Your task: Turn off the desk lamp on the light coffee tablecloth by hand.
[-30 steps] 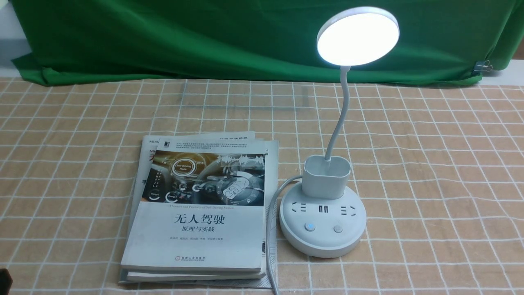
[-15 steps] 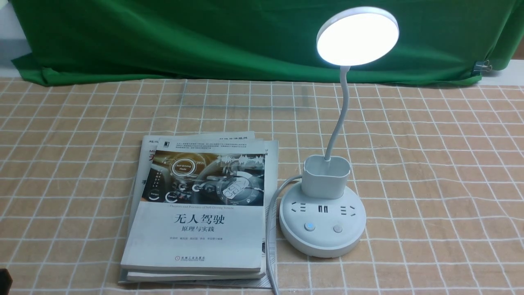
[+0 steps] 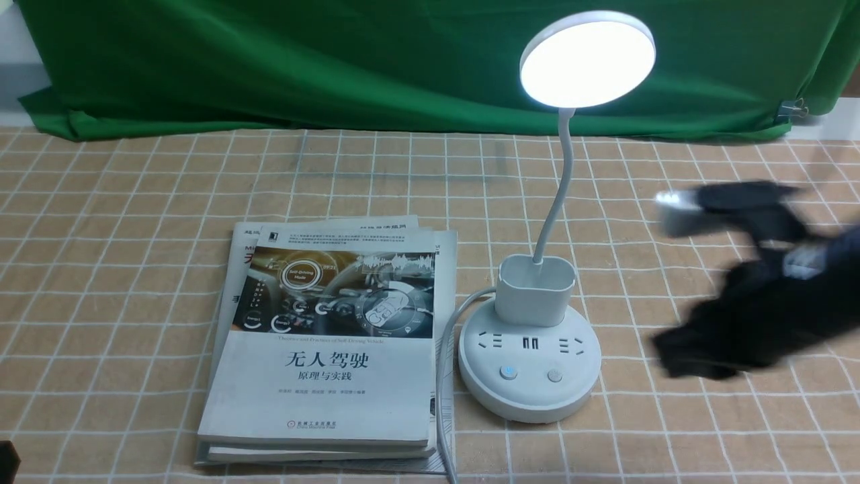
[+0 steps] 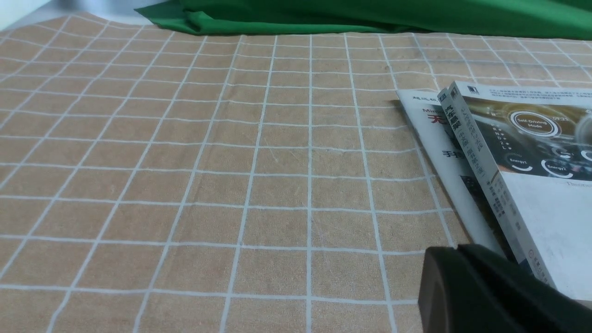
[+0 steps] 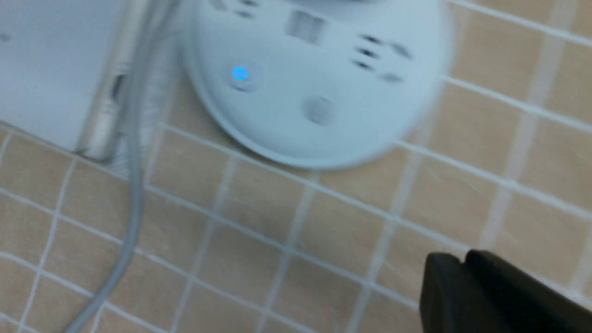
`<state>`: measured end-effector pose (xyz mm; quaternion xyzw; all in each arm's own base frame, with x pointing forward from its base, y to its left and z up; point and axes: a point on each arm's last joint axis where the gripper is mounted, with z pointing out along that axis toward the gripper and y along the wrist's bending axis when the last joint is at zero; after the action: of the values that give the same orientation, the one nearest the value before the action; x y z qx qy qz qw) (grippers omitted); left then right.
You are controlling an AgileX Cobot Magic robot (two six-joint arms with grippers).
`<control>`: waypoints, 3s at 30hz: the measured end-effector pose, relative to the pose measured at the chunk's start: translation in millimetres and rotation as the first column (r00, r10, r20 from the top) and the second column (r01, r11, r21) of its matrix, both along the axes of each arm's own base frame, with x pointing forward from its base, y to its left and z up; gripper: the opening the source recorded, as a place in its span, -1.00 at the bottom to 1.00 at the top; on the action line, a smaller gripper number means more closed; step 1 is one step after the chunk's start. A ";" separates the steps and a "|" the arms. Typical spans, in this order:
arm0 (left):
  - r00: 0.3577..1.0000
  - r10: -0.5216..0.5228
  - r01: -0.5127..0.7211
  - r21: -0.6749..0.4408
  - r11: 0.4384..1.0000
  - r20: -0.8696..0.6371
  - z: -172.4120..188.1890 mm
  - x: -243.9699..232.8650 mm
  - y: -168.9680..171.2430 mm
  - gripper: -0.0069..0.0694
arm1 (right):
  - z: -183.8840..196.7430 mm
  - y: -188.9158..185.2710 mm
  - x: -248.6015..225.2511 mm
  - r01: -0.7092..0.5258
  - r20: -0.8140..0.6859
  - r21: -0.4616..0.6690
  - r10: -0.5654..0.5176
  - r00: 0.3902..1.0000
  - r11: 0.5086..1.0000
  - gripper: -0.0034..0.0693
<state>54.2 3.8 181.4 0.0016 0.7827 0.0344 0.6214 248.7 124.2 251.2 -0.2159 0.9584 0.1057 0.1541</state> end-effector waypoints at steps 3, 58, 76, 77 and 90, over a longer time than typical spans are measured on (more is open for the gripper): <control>1.000 0.000 0.000 0.000 1.000 0.000 0.0 0.0 0.0 -0.81 | -11.0 33.9 18.7 -0.100 -0.036 -0.047 0.098 0.994 0.994 -0.75; 1.000 0.000 0.000 0.000 1.000 0.000 0.0 0.0 0.0 -0.81 | -63.6 73.6 57.1 -0.150 -0.142 -0.122 0.132 0.981 0.981 -0.80; 1.000 0.000 0.000 0.000 1.000 0.000 0.0 0.0 0.0 -0.81 | -42.4 71.5 54.3 -0.144 -0.082 -0.099 0.136 0.987 0.985 -0.80; 1.000 0.000 0.000 0.000 1.000 0.000 0.0 0.0 0.0 -0.81 | -35.5 70.5 52.9 -0.143 -0.063 -0.093 0.138 0.989 0.985 -0.80; 1.000 0.000 0.000 0.000 1.000 0.000 0.0 0.0 0.0 -0.81 | -4.8 53.2 28.2 -0.126 0.008 -0.081 0.127 0.992 0.989 -0.80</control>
<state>54.2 3.8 181.4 0.0016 0.7827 0.0345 0.6214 276.9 177.4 246.4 -0.2827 0.9452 0.0753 0.1447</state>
